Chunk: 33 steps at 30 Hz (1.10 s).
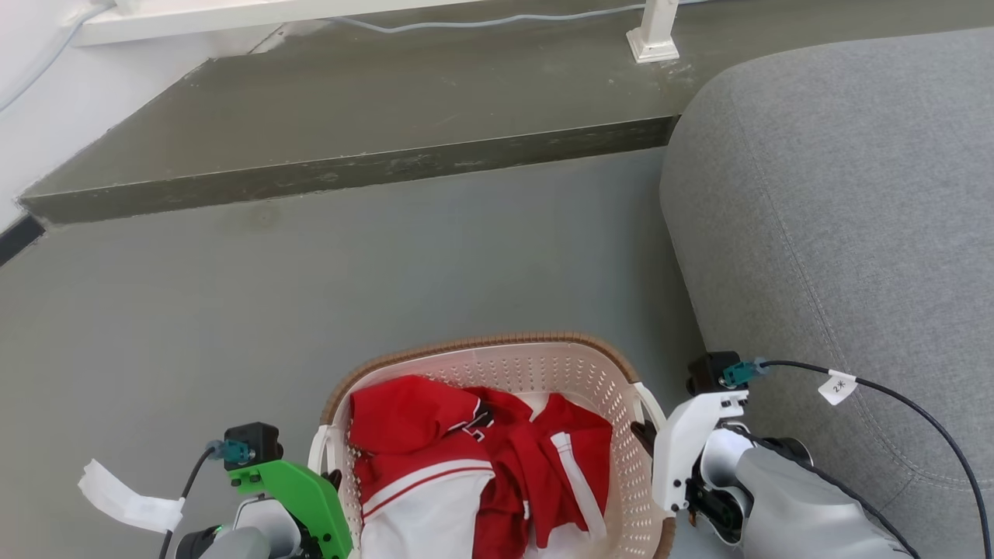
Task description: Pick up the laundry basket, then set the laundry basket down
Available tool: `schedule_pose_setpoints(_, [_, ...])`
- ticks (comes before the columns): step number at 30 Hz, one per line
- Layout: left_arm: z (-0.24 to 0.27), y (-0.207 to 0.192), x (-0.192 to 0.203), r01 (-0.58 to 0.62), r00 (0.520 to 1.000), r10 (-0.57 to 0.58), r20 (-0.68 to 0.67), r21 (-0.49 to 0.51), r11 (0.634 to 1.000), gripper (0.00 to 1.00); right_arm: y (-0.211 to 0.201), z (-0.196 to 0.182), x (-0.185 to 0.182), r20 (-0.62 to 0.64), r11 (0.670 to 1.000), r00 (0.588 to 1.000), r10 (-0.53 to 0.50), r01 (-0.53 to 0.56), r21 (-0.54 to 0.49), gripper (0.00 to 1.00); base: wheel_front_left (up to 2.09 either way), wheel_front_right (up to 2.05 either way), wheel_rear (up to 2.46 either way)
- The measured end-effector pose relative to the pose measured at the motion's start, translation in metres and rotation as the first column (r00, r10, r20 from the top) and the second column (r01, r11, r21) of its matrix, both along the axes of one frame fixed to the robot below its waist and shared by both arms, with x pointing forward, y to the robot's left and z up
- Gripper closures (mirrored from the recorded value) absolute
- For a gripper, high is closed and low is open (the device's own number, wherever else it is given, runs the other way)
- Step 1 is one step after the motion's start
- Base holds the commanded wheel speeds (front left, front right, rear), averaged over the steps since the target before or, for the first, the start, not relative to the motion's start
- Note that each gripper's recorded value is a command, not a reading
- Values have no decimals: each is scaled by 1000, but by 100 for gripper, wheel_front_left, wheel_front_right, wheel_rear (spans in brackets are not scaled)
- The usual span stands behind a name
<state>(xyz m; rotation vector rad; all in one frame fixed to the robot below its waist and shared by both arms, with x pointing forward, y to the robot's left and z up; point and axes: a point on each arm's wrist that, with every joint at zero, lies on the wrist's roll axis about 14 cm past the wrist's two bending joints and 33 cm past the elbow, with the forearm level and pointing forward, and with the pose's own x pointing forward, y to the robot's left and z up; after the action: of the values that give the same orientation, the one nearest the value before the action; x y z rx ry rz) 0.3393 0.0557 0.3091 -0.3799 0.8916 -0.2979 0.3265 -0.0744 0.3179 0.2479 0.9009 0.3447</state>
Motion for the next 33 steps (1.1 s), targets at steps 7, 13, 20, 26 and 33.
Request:
schedule_pose_setpoints(7, [0, -1, -1, -3, 1000, 3, -9, -5, 1000, 100, 0, 0, 0, -6, 1000, 1000, -14, 14, 10, 100, 0, 0, 0])
schedule_pose_setpoints(13, [0, -2, 0, -5, 1000, 4, -13, -13, 1000, 100, -2, 1, 3, -5, 1000, 1000, -24, 24, 11, 100, 0, 0, 0])
schedule_pose_setpoints(20, [-1, -3, 4, -7, 1000, 6, -14, -19, 1000, 100, -3, 3, 10, -1, 1000, 1000, -26, 26, 13, 100, 0, 0, 0])
schedule_pose_setpoints(26, [1, -4, 22, -1, 1000, 1, 7, -25, 1000, 100, -4, 3, 23, 16, 999, 999, -31, 30, 14, 100, 0, 0, 0])
schedule_pose_setpoints(33, [-4, -4, 40, -2, 1000, 2, 19, -30, 1000, 100, -4, -2, 41, 24, 999, 999, -40, 40, 19, 100, 0, 0, 0])
